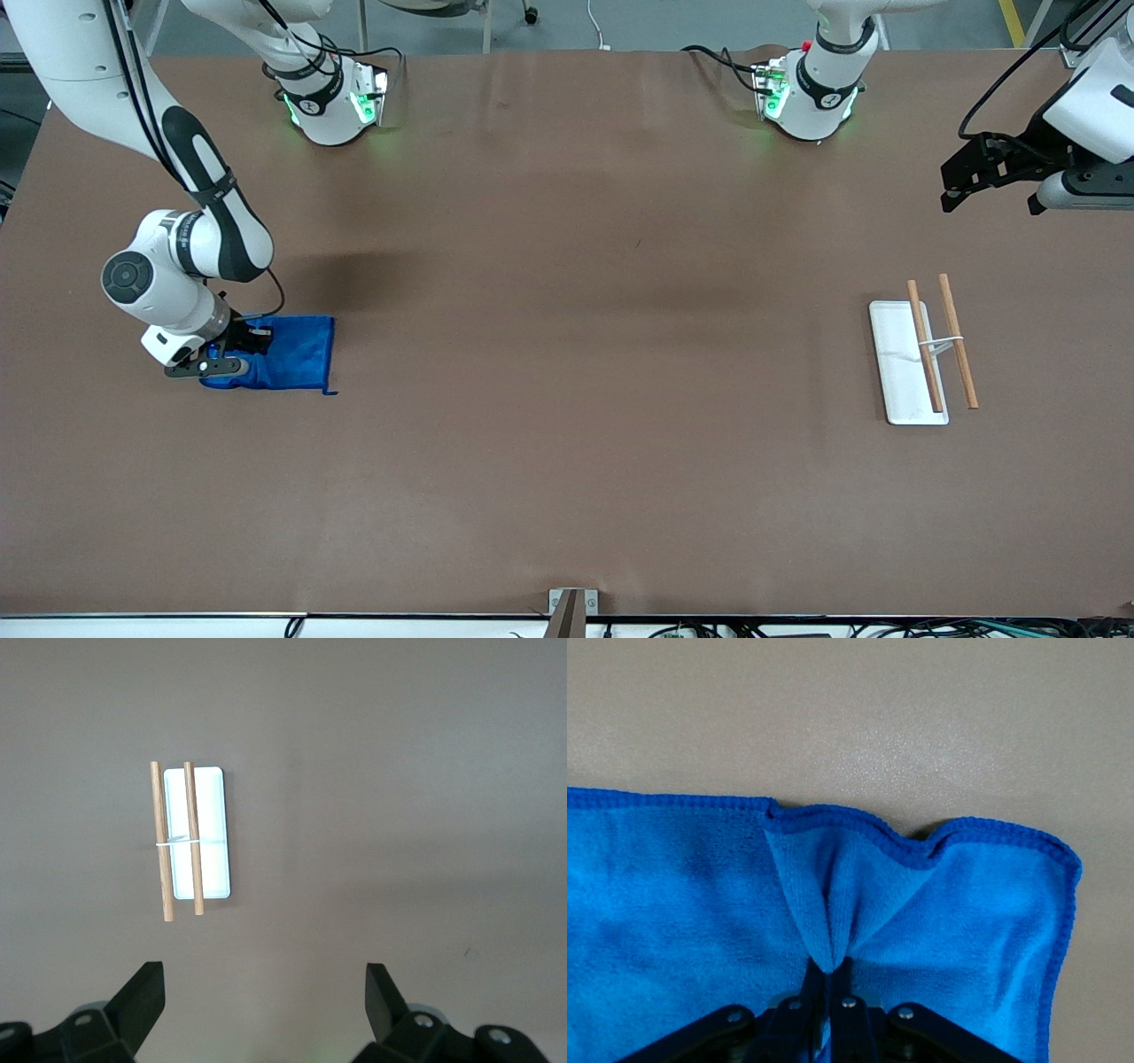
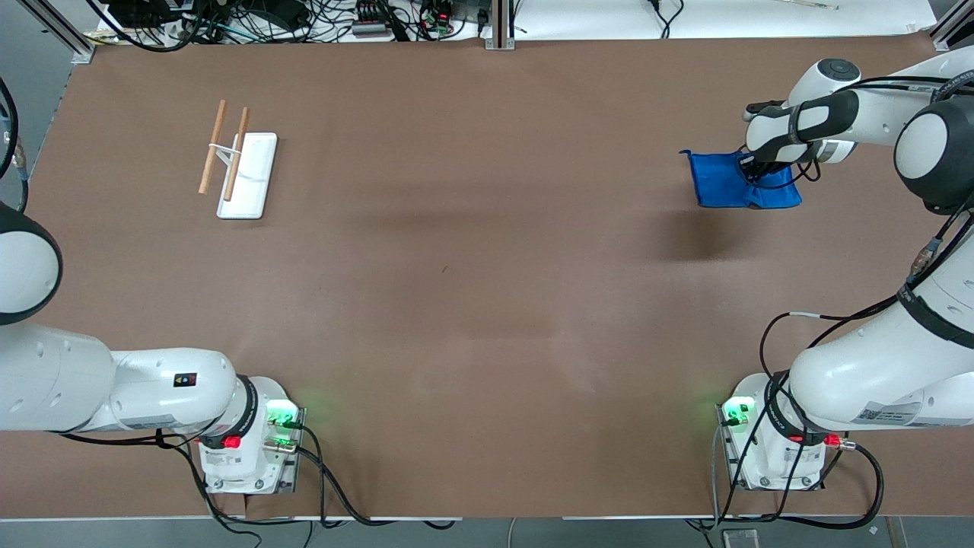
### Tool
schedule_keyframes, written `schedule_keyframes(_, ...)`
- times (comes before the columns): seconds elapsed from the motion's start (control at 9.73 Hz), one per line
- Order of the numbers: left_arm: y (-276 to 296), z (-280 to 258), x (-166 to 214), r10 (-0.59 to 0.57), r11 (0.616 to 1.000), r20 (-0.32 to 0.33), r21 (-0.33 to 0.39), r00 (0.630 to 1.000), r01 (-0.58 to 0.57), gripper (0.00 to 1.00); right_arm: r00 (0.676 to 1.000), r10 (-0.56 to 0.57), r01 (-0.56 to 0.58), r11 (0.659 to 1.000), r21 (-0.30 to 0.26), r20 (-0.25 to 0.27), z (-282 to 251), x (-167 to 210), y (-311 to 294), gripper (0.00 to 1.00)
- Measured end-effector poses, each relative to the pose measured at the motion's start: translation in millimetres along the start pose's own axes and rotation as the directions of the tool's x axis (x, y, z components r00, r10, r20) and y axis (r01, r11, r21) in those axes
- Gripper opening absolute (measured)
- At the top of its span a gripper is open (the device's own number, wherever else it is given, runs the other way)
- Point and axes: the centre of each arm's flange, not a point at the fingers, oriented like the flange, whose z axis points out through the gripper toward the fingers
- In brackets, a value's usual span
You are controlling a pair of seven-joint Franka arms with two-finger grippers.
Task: Right arm passes towel to left arm to hang
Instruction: 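Grasp and lift the blue towel with the right gripper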
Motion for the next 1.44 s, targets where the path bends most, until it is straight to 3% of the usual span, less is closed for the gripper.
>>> schedule_keyframes(0.21,0,0,0,0.000,1.000,0.000,0.000,1.000,0.000,1.00,0.997,0.010,-0.011,1.000,0.015,0.074,-14,8,-8,0.06)
schedule_keyframes(0.62,-1,0,0,-0.001,1.000,0.000,0.000,1.000,0.001,1.00,0.987,0.044,-0.049,0.998,0.033,0.154,-142,50,-47,0.06)
schedule_keyframes(0.92,-1,0,0,-0.001,1.000,0.000,0.000,1.000,0.001,1.00,0.993,0.031,-0.039,0.997,0.066,0.114,-197,65,-173,0.06)
schedule_keyframes(1.13,-1,0,0,-0.001,1.000,0.000,0.000,1.000,0.001,1.00,0.997,0.004,-0.022,0.972,0.233,0.077,-224,63,-254,0.06)
schedule_keyframes(1.44,0,0,2,0.000,1.000,-0.005,-0.001,1.000,0.000,1.00,0.995,0.095,-0.087,0.883,0.462,0.005,-254,53,-362,0.06)
